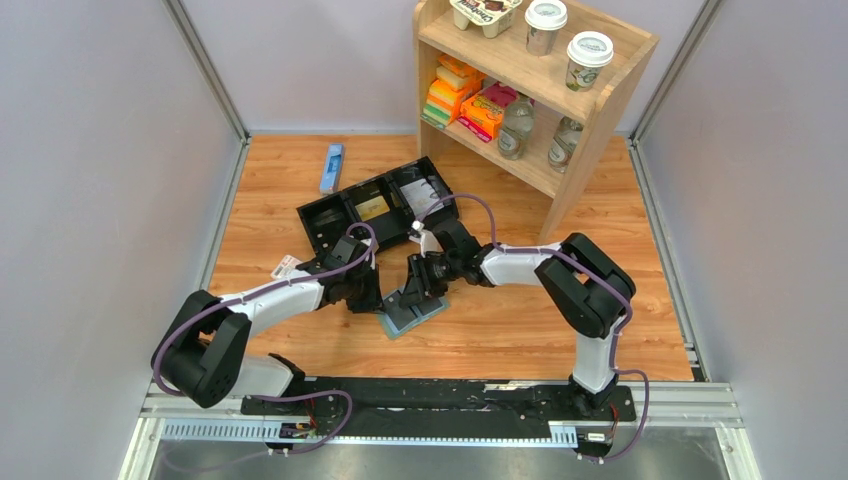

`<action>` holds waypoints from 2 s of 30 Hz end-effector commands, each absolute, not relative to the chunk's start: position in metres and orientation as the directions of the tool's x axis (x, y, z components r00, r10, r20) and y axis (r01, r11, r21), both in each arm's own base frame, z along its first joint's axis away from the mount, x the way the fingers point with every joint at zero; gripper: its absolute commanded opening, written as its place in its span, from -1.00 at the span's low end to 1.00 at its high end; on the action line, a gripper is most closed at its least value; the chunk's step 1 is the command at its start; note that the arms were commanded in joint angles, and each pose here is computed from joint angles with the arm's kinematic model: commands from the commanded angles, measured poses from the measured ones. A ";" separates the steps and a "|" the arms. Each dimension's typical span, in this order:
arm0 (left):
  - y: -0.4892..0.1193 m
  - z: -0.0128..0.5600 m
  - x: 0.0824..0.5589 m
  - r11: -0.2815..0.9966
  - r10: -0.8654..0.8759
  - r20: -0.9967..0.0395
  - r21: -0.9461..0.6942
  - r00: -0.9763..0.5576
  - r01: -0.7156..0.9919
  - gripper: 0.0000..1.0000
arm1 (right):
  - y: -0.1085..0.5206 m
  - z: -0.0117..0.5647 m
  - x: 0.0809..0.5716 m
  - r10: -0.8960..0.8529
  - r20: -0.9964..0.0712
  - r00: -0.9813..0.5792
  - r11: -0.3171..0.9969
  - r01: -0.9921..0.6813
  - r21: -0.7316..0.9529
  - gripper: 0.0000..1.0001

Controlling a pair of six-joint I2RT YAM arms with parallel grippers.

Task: Take the credit cards out of the card holder
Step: Remove the credit card from the card holder.

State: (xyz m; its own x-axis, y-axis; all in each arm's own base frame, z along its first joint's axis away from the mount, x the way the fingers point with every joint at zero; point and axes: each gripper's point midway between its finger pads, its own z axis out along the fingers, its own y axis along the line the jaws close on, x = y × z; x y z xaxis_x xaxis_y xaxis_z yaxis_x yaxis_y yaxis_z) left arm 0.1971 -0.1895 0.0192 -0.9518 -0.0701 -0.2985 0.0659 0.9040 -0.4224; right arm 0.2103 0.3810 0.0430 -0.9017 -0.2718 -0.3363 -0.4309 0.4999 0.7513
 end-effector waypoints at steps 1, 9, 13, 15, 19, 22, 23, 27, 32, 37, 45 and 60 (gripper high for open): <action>-0.179 0.004 0.184 0.926 -0.052 -0.257 -0.373 -0.965 0.050 -0.92 | 0.392 0.083 0.210 -0.254 -0.407 -0.877 0.380 -0.478 0.792 -0.25; -0.177 0.004 0.184 0.930 -0.049 -0.260 -0.364 -0.964 0.051 -1.00 | 0.391 0.081 0.208 -0.257 -0.396 -0.882 0.375 -0.469 0.800 -0.29; -0.179 0.004 0.185 0.929 -0.049 -0.261 -0.366 -0.964 0.052 -1.00 | 0.393 0.074 0.207 -0.269 -0.368 -0.890 0.372 -0.449 0.813 -0.34; -0.180 0.004 0.185 0.928 -0.051 -0.262 -0.369 -0.964 0.051 -1.00 | 0.396 0.072 0.207 -0.274 -0.353 -0.895 0.366 -0.437 0.822 -0.37; -0.183 0.004 0.185 0.925 -0.049 -0.262 -0.375 -0.964 0.055 -1.00 | 0.402 0.064 0.207 -0.282 -0.323 -0.903 0.364 -0.412 0.835 -0.37; -0.185 0.004 0.185 0.925 -0.042 -0.264 -0.375 -0.964 0.062 -1.00 | 0.406 0.058 0.206 -0.301 -0.297 -0.906 0.367 -0.397 0.841 -0.36; -0.186 0.004 0.186 0.925 -0.042 -0.264 -0.375 -0.964 0.062 -1.00 | 0.407 0.056 0.206 -0.306 -0.290 -0.907 0.368 -0.394 0.843 -0.36; -0.186 0.003 0.186 0.925 -0.040 -0.264 -0.374 -0.964 0.064 -1.00 | 0.409 0.051 0.204 -0.313 -0.267 -0.911 0.368 -0.375 0.851 -0.36; -0.186 0.002 0.185 0.927 -0.035 -0.264 -0.370 -0.964 0.067 -1.00 | 0.408 0.060 0.204 -0.307 -0.292 -0.906 0.332 -0.389 0.860 -0.35; -0.183 -0.001 0.182 0.930 -0.032 -0.258 -0.360 -0.966 0.066 -1.00 | 0.396 0.070 0.213 -0.249 -0.297 -0.922 0.311 -0.366 0.877 -0.38; -0.183 0.000 0.182 0.930 -0.027 -0.257 -0.360 -0.966 0.070 -1.00 | 0.386 0.073 0.219 -0.209 -0.306 -0.929 0.300 -0.359 0.884 -0.56; -0.183 -0.001 0.182 0.931 -0.025 -0.254 -0.357 -0.967 0.070 -1.00 | 0.378 0.073 0.225 -0.180 -0.308 -0.934 0.288 -0.349 0.892 -1.00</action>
